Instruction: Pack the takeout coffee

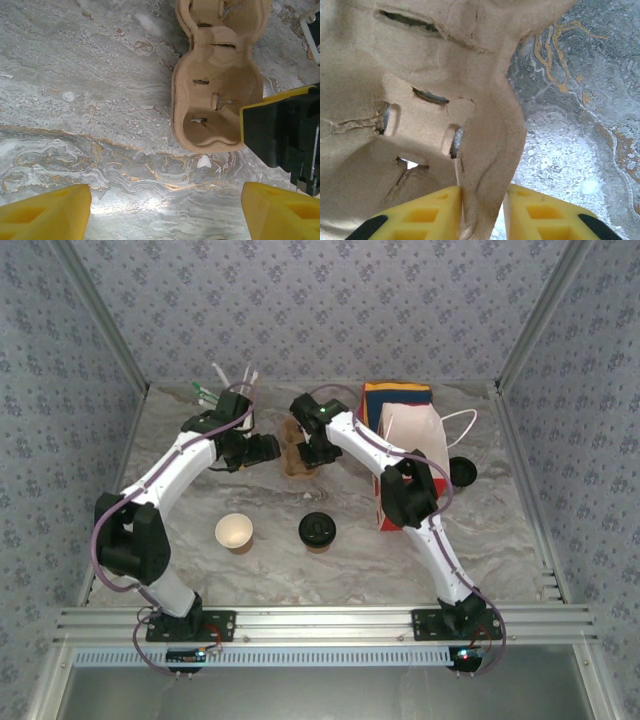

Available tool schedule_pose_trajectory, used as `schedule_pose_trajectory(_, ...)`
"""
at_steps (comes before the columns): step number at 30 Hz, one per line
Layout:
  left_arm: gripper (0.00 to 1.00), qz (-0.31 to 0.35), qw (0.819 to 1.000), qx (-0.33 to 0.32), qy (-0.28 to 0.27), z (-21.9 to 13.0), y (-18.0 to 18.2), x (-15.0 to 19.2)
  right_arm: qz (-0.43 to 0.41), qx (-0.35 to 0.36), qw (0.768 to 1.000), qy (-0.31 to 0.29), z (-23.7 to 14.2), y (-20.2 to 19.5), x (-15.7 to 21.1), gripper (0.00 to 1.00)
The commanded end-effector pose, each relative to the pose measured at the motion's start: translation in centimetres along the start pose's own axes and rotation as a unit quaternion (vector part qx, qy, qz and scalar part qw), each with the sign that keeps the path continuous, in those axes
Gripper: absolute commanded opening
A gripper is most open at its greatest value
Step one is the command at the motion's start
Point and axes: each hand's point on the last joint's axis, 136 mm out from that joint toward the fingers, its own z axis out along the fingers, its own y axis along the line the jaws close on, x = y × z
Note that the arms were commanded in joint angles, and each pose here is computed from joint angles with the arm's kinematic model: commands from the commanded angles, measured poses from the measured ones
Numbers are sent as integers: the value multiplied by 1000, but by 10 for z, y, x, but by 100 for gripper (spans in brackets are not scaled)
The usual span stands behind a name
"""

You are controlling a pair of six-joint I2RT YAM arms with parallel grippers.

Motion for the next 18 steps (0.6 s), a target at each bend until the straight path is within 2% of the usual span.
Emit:
schedule_pose_trajectory(1,76,11,1000,14,1,-4,-8,-6,-3,-10,1000,-13,-23,7,-2,32)
schedule_pose_trajectory(6,68,5,1000,13,10,10,-8,-9,28,-35,998,-40,-36,8,-15,39)
schedule_pose_trajectory(9,64,-1,1000,11,7,19,-8,-14,44,-53,996,-55,-47,13,-22,47)
schedule_pose_trajectory(18,55,8,999,-9,30,51,-5,-23,113,-79,988,-69,-58,14,-21,49)
